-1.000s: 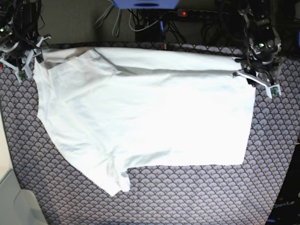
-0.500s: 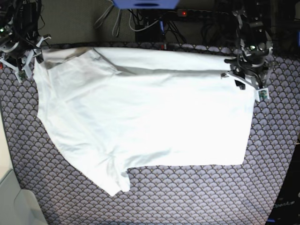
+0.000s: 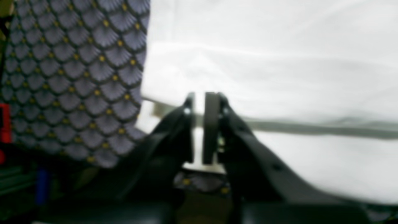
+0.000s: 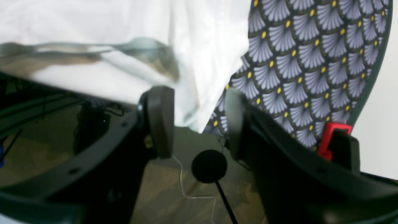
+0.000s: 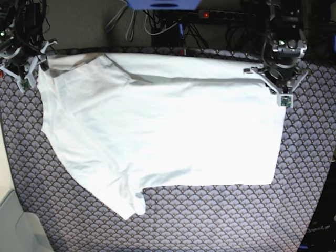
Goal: Fold the T-shirt properly
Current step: 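Open the left gripper, release the shirt edge and lift away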
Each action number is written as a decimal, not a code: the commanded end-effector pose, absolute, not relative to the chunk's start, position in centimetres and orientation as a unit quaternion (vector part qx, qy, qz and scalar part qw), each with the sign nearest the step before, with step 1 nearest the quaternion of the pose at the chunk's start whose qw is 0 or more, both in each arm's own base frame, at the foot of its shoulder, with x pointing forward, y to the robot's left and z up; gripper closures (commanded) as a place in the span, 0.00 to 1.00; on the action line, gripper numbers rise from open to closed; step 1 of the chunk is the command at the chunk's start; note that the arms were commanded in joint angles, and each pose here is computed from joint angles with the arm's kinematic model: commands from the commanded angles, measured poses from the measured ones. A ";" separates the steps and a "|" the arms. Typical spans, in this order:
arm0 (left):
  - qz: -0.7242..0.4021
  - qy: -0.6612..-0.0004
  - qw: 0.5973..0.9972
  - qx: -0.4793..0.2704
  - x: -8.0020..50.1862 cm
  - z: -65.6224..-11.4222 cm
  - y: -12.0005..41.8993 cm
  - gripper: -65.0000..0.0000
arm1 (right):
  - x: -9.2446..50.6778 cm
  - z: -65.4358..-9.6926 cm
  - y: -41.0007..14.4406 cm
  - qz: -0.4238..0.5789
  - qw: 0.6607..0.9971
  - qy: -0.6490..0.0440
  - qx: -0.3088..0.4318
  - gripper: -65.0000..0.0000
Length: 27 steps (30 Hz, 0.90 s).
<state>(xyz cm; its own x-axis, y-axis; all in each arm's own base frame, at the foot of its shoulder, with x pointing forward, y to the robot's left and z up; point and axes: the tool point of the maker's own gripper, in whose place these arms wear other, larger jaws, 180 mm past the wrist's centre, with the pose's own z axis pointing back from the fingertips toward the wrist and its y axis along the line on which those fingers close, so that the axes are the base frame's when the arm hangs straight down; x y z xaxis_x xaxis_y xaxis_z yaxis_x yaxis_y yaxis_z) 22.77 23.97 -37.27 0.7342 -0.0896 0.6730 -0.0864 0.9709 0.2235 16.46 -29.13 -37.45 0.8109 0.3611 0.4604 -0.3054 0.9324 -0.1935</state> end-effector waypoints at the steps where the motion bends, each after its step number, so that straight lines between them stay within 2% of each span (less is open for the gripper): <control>1: -0.009 -0.381 0.915 0.133 23.2 -36.1 24.5 1.00 | 17.0 -36.6 -29.4 0.182 0.945 -0.265 -0.063 0.57; 6: -0.066 -0.404 0.897 0.169 24.1 -33.2 25.3 0.95 | 17.2 -36.5 -29.3 0.183 0.944 -0.267 -0.063 0.57; 11: -0.208 -0.394 0.853 0.271 25.1 -32.0 24.7 0.89 | 17.3 -36.5 -29.3 0.184 0.944 -0.267 -0.062 0.57; 14: -0.286 -0.388 0.820 0.310 25.1 -32.1 22.8 0.75 | 17.3 -36.5 -29.3 0.184 0.944 -0.267 -0.062 0.57; 17: -0.369 -0.384 0.785 0.317 24.7 -32.9 19.8 0.51 | 17.3 -36.5 -29.2 0.184 0.944 -0.268 -0.062 0.57; 20: -0.437 -0.381 0.752 0.312 23.8 -33.6 17.3 0.31 | 17.3 -36.5 -29.4 0.184 0.944 -0.268 -0.063 0.57; 22: -0.459 -0.390 0.734 0.314 24.2 -33.4 16.1 0.27 | 17.3 -36.4 -29.4 0.183 0.944 -0.268 -0.065 0.57; 27: -0.471 -0.392 0.716 0.334 25.1 -32.8 16.6 0.27 | 17.3 -36.4 -29.5 0.183 0.944 -0.268 -0.065 0.57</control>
<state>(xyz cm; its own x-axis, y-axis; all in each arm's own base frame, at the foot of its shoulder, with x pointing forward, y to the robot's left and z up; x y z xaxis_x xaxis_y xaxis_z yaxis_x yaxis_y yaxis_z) 24.83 16.33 -33.54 0.2564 -0.9338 0.2496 0.4346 0.3421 0.8331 16.81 -29.08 -37.31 0.8057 0.3645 0.4669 -0.3076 0.9311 -0.1961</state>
